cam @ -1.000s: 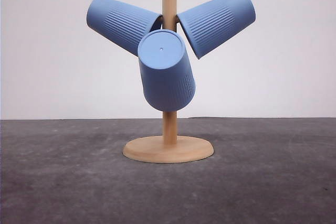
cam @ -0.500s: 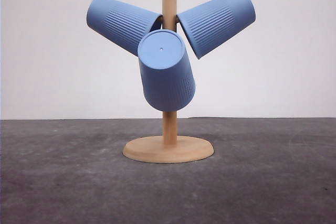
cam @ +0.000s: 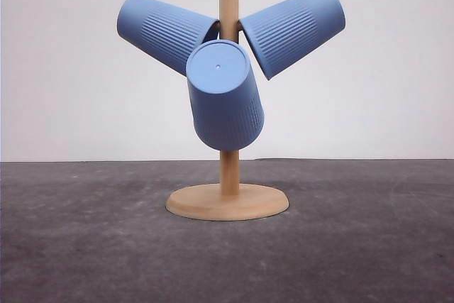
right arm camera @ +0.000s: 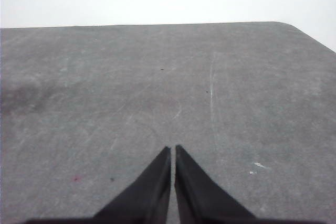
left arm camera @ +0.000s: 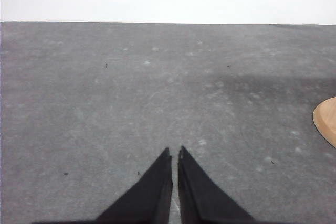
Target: Place three cups
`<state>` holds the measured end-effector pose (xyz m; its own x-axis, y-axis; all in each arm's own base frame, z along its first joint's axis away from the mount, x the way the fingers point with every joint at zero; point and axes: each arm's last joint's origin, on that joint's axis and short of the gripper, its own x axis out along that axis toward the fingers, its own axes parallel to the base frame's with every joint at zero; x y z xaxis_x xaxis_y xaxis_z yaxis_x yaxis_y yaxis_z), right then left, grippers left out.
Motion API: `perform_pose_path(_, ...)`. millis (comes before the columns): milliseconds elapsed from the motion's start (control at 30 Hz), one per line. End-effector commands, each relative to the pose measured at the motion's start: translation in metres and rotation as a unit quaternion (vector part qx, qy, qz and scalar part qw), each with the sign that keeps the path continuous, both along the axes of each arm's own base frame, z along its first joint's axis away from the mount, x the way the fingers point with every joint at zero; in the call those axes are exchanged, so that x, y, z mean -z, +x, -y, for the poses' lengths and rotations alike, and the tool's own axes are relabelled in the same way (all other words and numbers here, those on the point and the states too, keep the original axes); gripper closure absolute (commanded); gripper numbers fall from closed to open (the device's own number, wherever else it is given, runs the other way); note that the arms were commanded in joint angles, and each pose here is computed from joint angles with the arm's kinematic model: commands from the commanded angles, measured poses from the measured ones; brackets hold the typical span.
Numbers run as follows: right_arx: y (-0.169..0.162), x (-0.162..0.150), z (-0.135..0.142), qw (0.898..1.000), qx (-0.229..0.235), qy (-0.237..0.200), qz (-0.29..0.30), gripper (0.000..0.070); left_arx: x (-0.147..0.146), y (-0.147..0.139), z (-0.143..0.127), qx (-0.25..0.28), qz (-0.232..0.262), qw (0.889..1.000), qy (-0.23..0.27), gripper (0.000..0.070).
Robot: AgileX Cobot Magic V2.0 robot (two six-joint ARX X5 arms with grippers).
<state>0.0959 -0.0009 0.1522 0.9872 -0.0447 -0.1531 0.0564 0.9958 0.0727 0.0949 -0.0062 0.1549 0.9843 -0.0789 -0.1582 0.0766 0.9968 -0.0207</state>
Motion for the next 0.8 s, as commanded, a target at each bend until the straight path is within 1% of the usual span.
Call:
perform_pose_path(0, 0.0002, -0.0002, 0.0001, 1.0, 0.001, -0.002, 0.003, 0.0688, 0.0054, 0.0006, -0.0002, -0.002, -0.009, 1.0, 0.005, 0.07)
perform_pose_path(767, 0.0002, -0.0002, 0.0001, 1.0, 0.001, -0.002, 0.003, 0.0688, 0.0054, 0.0006, -0.0002, -0.002, -0.009, 1.0, 0.005, 0.07)
